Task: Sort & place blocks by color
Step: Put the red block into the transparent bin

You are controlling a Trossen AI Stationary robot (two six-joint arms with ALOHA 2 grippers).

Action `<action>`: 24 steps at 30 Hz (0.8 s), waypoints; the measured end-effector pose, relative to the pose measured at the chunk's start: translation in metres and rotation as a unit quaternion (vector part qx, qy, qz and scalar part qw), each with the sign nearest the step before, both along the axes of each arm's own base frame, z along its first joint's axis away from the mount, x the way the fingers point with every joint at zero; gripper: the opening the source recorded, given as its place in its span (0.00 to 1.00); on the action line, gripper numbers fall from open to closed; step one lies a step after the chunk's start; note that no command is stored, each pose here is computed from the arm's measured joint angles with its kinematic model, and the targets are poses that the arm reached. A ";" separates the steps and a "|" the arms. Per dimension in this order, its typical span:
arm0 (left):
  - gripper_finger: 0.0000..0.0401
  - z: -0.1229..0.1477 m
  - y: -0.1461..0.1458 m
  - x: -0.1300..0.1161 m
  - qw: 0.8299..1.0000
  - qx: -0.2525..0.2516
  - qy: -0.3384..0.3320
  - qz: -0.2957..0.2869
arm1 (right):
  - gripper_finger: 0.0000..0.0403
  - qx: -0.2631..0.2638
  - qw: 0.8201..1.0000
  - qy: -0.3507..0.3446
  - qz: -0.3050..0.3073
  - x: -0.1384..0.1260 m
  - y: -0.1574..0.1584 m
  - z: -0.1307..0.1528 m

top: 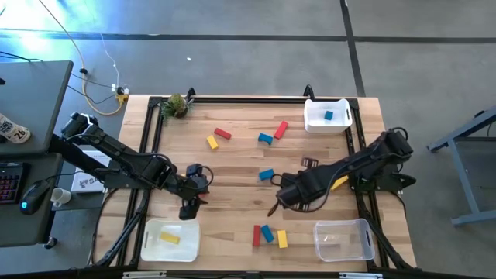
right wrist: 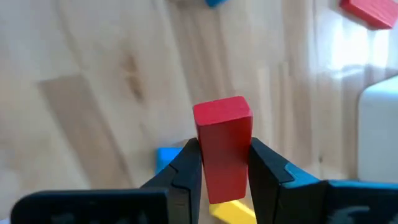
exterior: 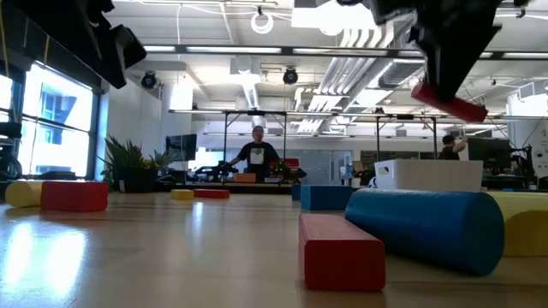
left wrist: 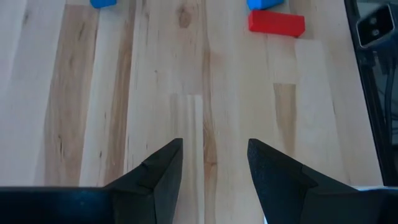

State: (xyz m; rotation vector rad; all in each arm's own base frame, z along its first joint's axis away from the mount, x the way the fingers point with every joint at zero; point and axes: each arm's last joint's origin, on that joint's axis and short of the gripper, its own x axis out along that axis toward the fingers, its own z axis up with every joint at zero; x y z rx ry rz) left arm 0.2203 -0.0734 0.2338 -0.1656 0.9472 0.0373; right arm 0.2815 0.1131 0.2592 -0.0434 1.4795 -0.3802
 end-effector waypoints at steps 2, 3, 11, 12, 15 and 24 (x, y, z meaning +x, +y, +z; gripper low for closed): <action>0.42 0.000 0.000 0.000 1.000 0.000 -0.002 0.015 | 0.18 0.012 1.000 -0.015 0.000 -0.001 0.010 0.008; 0.42 0.000 0.001 0.000 1.000 -0.001 -0.003 0.022 | 0.18 0.017 1.000 -0.020 0.001 -0.002 0.015 0.011; 0.42 0.000 0.001 0.000 0.999 -0.015 -0.004 0.052 | 0.18 0.048 0.998 -0.047 -0.007 -0.027 0.064 0.018; 0.42 0.000 0.001 0.000 0.998 -0.018 -0.004 0.056 | 0.18 0.050 0.997 -0.050 -0.009 -0.032 0.070 0.018; 0.42 0.000 0.001 0.000 0.997 -0.026 -0.004 0.069 | 0.18 0.056 0.997 -0.059 -0.019 -0.046 0.088 0.018; 0.42 0.000 0.001 0.000 0.994 -0.045 -0.005 0.102 | 0.18 0.087 0.995 -0.038 -0.041 -0.090 0.128 0.013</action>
